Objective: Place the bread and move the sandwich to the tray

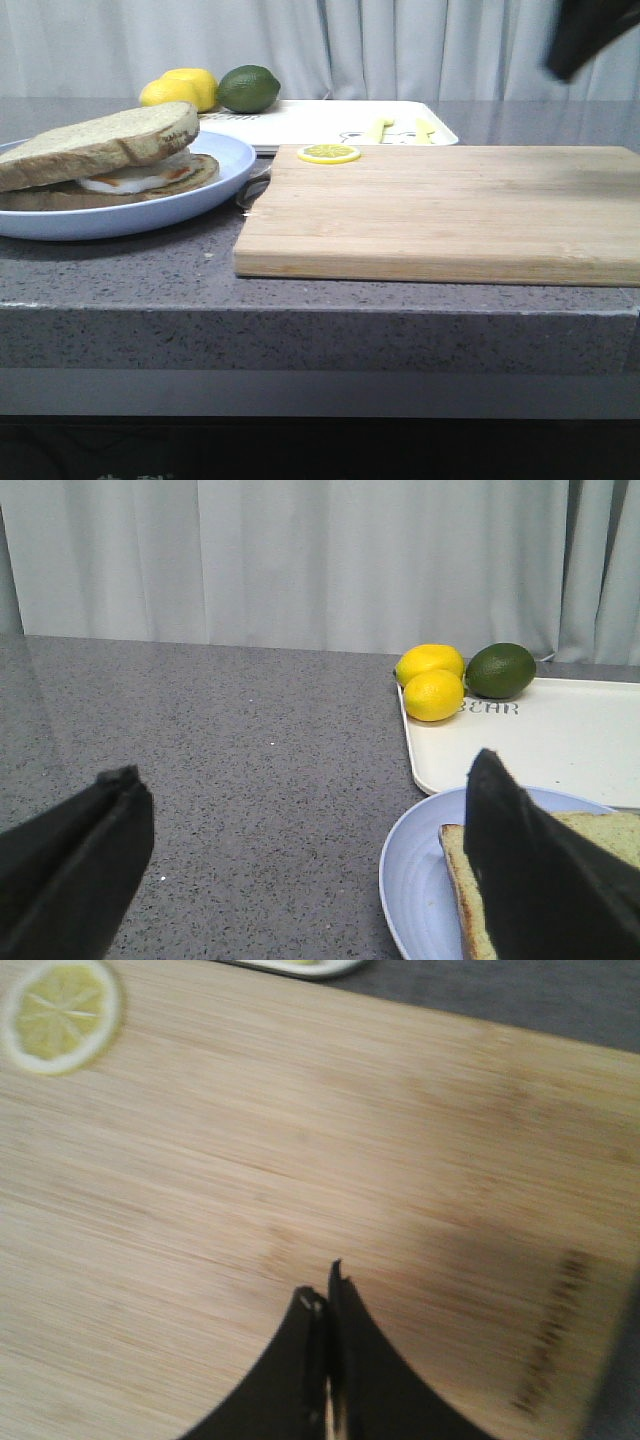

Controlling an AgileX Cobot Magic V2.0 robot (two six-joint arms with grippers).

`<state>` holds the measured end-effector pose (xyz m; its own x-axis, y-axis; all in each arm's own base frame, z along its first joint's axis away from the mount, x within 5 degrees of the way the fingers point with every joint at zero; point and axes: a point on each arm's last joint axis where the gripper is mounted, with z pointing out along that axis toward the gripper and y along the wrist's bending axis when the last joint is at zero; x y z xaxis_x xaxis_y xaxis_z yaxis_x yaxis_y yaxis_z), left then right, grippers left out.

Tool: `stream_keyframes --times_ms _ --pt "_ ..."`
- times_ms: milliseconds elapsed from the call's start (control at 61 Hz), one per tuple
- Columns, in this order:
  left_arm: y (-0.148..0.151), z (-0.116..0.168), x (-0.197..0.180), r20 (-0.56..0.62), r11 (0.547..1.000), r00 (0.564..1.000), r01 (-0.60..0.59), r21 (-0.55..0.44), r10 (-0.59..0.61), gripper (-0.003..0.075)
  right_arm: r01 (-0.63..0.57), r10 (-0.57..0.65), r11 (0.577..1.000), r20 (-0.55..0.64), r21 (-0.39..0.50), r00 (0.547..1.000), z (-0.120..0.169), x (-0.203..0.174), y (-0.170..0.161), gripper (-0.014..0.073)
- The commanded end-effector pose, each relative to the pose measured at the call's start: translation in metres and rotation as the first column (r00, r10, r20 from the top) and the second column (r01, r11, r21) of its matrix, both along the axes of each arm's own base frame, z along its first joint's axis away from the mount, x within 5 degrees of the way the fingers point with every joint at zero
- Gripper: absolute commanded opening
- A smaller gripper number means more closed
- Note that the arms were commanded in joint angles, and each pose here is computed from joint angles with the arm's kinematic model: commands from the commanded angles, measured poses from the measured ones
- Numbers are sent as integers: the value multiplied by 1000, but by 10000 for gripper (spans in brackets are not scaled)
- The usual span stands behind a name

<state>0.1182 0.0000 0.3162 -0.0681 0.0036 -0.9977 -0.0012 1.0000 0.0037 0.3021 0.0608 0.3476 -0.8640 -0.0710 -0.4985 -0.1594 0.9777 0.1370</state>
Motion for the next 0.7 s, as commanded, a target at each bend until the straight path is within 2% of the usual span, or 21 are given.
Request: stream_keyframes --times_ms 0,164,328,475,689 --pt "-2 18 1 104 1000 995 15 1 -15 619 71 -64 996 104 -56 992 36 -21 -24 -81" --pt "-2 18 1 104 1000 995 15 1 -15 619 180 -170 983 174 -44 970 56 -52 -53 -83" --pt "-2 18 1 104 1000 995 15 1 -15 619 224 -208 974 311 -17 927 53 -89 -62 -83" --pt "-2 18 1 104 1000 995 15 1 -15 619 231 -214 972 511 31 833 41 -132 -61 -83" --pt "-2 18 1 104 1000 995 15 1 -15 619 232 -207 971 676 54 707 0 -188 -62 -83"
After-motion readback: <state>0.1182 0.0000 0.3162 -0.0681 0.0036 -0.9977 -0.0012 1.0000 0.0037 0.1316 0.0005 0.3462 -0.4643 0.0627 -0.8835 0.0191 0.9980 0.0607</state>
